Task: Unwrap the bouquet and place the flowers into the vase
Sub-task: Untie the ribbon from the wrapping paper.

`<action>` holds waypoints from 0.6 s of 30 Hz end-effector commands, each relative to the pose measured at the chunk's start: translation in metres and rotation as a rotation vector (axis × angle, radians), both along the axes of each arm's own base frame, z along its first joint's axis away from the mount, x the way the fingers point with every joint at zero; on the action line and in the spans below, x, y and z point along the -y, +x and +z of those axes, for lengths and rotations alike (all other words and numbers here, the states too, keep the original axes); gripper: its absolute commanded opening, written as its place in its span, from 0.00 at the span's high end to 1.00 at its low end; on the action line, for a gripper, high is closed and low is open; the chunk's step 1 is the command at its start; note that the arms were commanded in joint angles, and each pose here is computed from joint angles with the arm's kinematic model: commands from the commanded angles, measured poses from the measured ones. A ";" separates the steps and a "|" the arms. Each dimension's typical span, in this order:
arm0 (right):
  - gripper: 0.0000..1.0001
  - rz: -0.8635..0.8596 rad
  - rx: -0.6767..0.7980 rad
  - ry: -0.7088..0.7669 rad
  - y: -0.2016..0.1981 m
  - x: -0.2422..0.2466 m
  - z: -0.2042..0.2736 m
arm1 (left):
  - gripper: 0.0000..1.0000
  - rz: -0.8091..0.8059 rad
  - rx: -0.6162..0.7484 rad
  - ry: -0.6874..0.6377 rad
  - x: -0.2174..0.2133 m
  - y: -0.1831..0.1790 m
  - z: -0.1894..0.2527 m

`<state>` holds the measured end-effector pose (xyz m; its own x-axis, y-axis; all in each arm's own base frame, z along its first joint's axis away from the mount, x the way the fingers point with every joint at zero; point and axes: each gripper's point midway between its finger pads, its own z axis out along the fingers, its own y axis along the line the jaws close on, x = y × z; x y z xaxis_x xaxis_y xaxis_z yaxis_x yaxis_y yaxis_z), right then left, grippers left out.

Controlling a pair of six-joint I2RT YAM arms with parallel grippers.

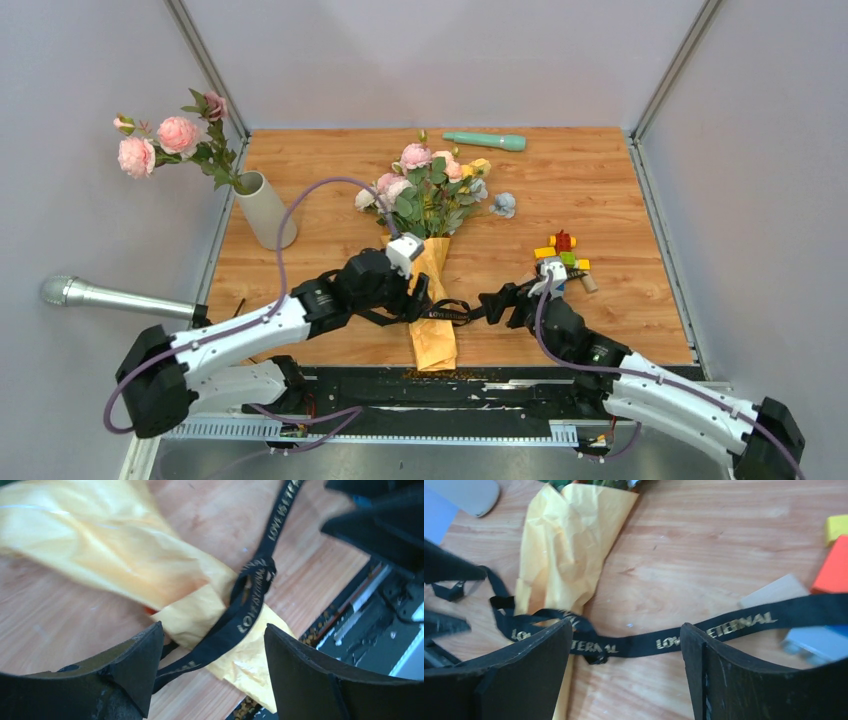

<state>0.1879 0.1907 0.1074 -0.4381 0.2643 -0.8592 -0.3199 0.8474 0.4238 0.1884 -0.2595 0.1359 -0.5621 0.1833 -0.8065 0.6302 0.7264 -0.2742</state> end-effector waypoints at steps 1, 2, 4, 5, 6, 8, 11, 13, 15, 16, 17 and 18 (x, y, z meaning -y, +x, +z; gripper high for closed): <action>0.20 0.217 0.049 -0.032 0.004 -0.011 0.008 | 0.18 -0.206 0.046 0.099 0.035 -0.015 -0.006; 0.20 0.248 0.048 -0.033 0.005 -0.014 0.008 | 0.18 -0.220 0.049 0.122 0.040 -0.013 -0.009; 0.19 0.331 0.045 -0.019 0.002 -0.024 0.010 | 0.18 -0.241 0.055 0.152 0.047 -0.014 -0.013; 0.18 0.366 0.035 -0.012 0.002 -0.029 0.009 | 0.19 -0.250 0.058 0.158 0.049 -0.015 -0.013; 0.17 0.397 0.032 0.000 0.002 -0.034 0.009 | 0.19 -0.245 0.061 0.181 0.049 -0.013 -0.018; 0.17 0.438 0.012 0.013 0.002 -0.043 0.007 | 0.20 -0.227 0.072 0.209 0.048 -0.009 -0.021; 0.18 0.471 -0.006 0.024 0.005 -0.053 0.004 | 0.26 -0.224 0.079 0.223 0.048 -0.009 -0.025; 0.20 0.488 -0.014 0.029 0.006 -0.058 0.004 | 0.31 -0.225 0.078 0.228 0.047 -0.010 -0.027; 0.22 0.508 -0.024 0.028 0.007 -0.063 0.003 | 0.36 -0.225 0.075 0.231 0.046 -0.011 -0.029; 0.23 0.517 -0.028 0.027 0.007 -0.065 0.002 | 0.40 -0.223 0.078 0.229 0.045 -0.011 -0.028; 0.23 0.526 -0.029 0.025 0.008 -0.067 0.002 | 0.41 -0.221 0.077 0.226 0.045 -0.012 -0.029; 0.23 0.530 -0.035 0.020 0.008 -0.068 0.001 | 0.43 -0.223 0.075 0.222 0.045 -0.013 -0.030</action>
